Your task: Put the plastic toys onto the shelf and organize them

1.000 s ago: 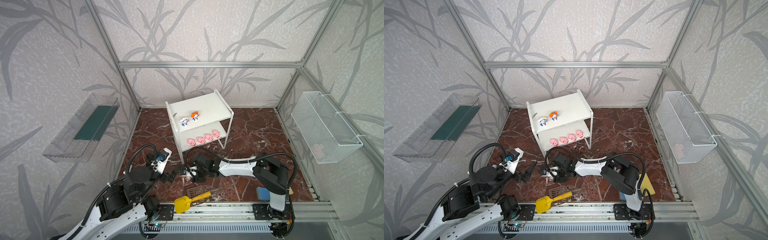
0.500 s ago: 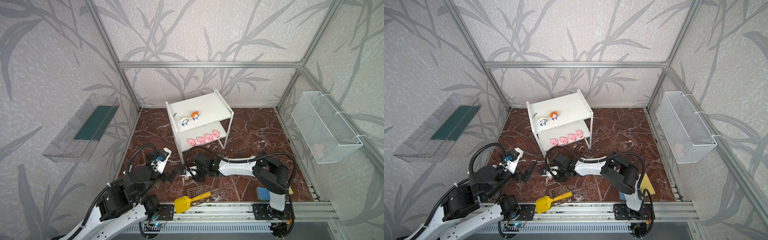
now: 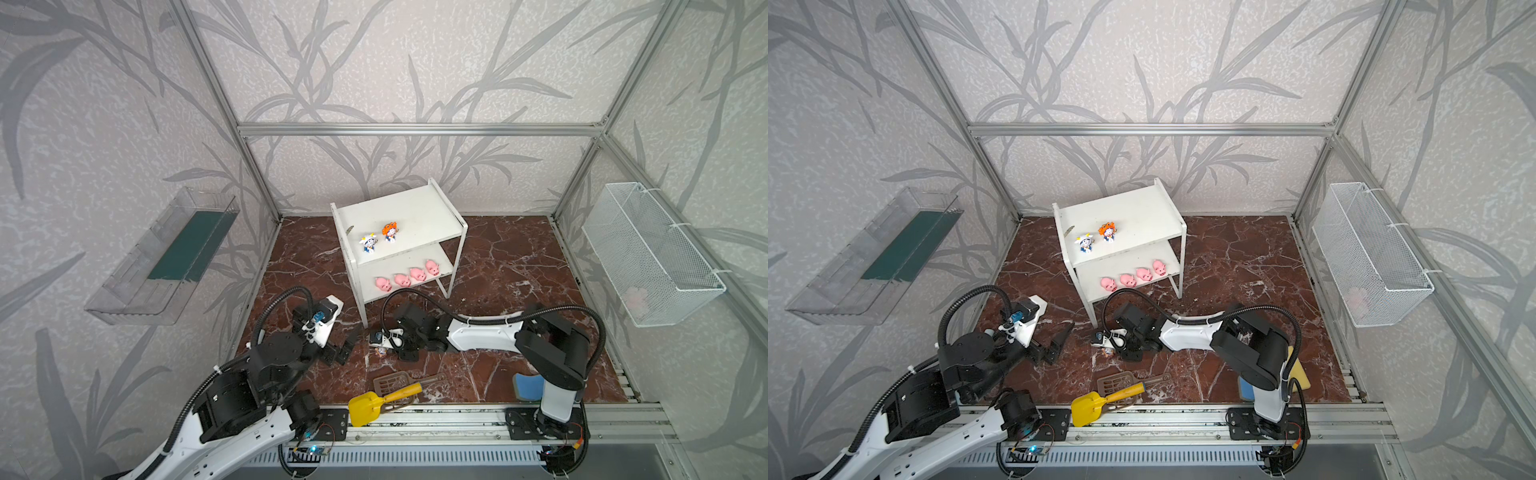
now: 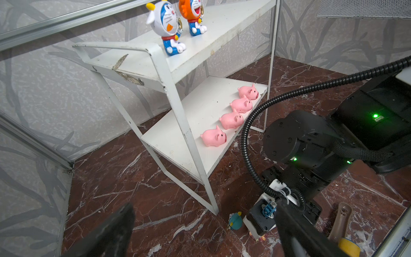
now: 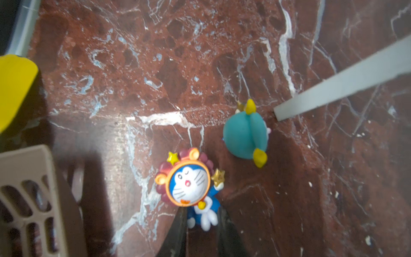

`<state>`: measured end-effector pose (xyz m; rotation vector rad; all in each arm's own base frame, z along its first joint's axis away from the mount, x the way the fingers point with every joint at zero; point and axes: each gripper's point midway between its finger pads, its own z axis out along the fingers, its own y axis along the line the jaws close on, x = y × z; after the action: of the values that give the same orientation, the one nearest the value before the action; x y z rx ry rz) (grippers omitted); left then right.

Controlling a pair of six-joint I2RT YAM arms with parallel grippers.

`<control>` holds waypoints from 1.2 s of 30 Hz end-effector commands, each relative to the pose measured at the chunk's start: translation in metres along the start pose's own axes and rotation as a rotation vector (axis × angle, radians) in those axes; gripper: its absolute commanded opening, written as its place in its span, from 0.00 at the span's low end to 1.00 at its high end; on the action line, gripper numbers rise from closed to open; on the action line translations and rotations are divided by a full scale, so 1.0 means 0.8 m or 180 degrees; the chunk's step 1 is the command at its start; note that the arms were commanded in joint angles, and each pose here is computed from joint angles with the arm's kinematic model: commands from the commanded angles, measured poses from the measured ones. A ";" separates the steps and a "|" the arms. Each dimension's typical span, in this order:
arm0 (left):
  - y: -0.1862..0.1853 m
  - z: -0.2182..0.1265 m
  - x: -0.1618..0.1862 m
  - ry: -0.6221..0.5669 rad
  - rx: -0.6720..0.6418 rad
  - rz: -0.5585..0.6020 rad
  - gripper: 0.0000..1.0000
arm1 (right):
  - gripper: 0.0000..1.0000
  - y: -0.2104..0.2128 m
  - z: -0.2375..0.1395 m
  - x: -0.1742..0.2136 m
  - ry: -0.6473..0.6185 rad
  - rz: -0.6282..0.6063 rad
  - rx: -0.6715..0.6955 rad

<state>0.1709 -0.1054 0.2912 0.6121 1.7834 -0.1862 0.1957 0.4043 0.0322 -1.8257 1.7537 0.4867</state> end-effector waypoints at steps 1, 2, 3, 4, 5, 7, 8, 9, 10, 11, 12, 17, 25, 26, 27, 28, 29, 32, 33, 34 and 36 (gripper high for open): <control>-0.002 0.004 -0.001 -0.0010 0.0002 -0.0012 0.99 | 0.22 0.007 -0.009 0.034 0.0250 0.0129 0.0027; -0.002 0.004 -0.002 -0.0011 0.0002 -0.0014 0.99 | 0.22 0.006 -0.012 0.038 0.0271 0.0165 0.0073; -0.002 0.004 -0.001 -0.0007 0.0007 -0.0012 0.99 | 0.22 -0.001 -0.015 0.047 0.0304 0.0245 0.0134; -0.002 0.004 -0.002 -0.0010 0.0004 -0.0013 0.99 | 0.22 -0.009 -0.021 0.060 0.0355 0.0357 0.0204; -0.002 0.004 -0.001 -0.0007 0.0007 -0.0009 0.99 | 0.22 -0.012 -0.025 0.068 0.0374 0.0456 0.0274; -0.001 0.004 -0.002 -0.0012 -0.0002 -0.0011 0.99 | 0.22 -0.015 -0.033 0.087 0.0414 0.0640 0.0398; -0.002 0.005 -0.002 -0.0012 0.0004 -0.0005 0.99 | 0.22 -0.018 -0.038 0.098 0.0454 0.0743 0.0500; -0.002 0.005 -0.001 -0.0007 0.0007 -0.0004 0.99 | 0.22 -0.021 -0.039 0.111 0.0536 0.0842 0.0614; -0.002 0.006 -0.002 -0.0006 0.0000 -0.0006 0.99 | 0.22 -0.029 -0.052 0.115 0.0563 0.0945 0.0788; -0.002 0.006 -0.002 -0.0002 0.0000 0.0004 0.99 | 0.22 -0.031 -0.057 0.124 0.0630 0.1070 0.0898; -0.002 0.007 -0.002 0.0002 0.0004 0.0003 0.99 | 0.23 -0.028 -0.061 0.129 0.0641 0.1155 0.0917; -0.004 0.010 -0.002 0.0029 0.0011 0.0012 0.99 | 0.32 0.013 -0.065 0.122 0.0613 0.1185 0.0756; -0.005 0.012 -0.003 0.0039 0.0035 -0.0017 0.99 | 0.60 0.021 -0.092 0.098 0.0315 0.1391 0.0621; -0.005 0.011 -0.003 0.0035 0.0033 -0.0023 0.99 | 0.60 0.011 -0.098 0.100 0.0258 0.1506 0.0589; -0.005 0.011 -0.002 0.0043 0.0028 -0.0025 0.99 | 0.60 0.009 -0.100 0.098 0.0209 0.1549 0.0558; -0.005 0.011 -0.003 0.0036 0.0031 -0.0028 0.99 | 0.60 0.008 -0.102 0.097 0.0171 0.1566 0.0516; -0.004 0.010 -0.003 0.0032 0.0031 -0.0030 0.99 | 0.60 0.004 -0.105 0.096 0.0170 0.1574 0.0512; -0.004 0.010 -0.002 0.0028 0.0025 -0.0033 0.99 | 0.60 0.000 -0.105 0.096 0.0236 0.1521 0.0484; -0.003 0.009 -0.002 0.0026 0.0023 -0.0034 0.99 | 0.60 -0.001 -0.105 0.096 0.0273 0.1509 0.0474; -0.003 0.009 -0.003 0.0021 0.0022 -0.0035 0.99 | 0.60 -0.003 -0.104 0.096 0.0306 0.1501 0.0466; -0.003 0.008 -0.003 0.0019 0.0023 -0.0035 0.99 | 0.60 -0.003 -0.102 0.093 0.0316 0.1500 0.0411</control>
<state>0.1760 -0.1123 0.2890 0.6201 1.7999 -0.1925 0.1971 0.2904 0.0472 -1.3185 2.2287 0.4204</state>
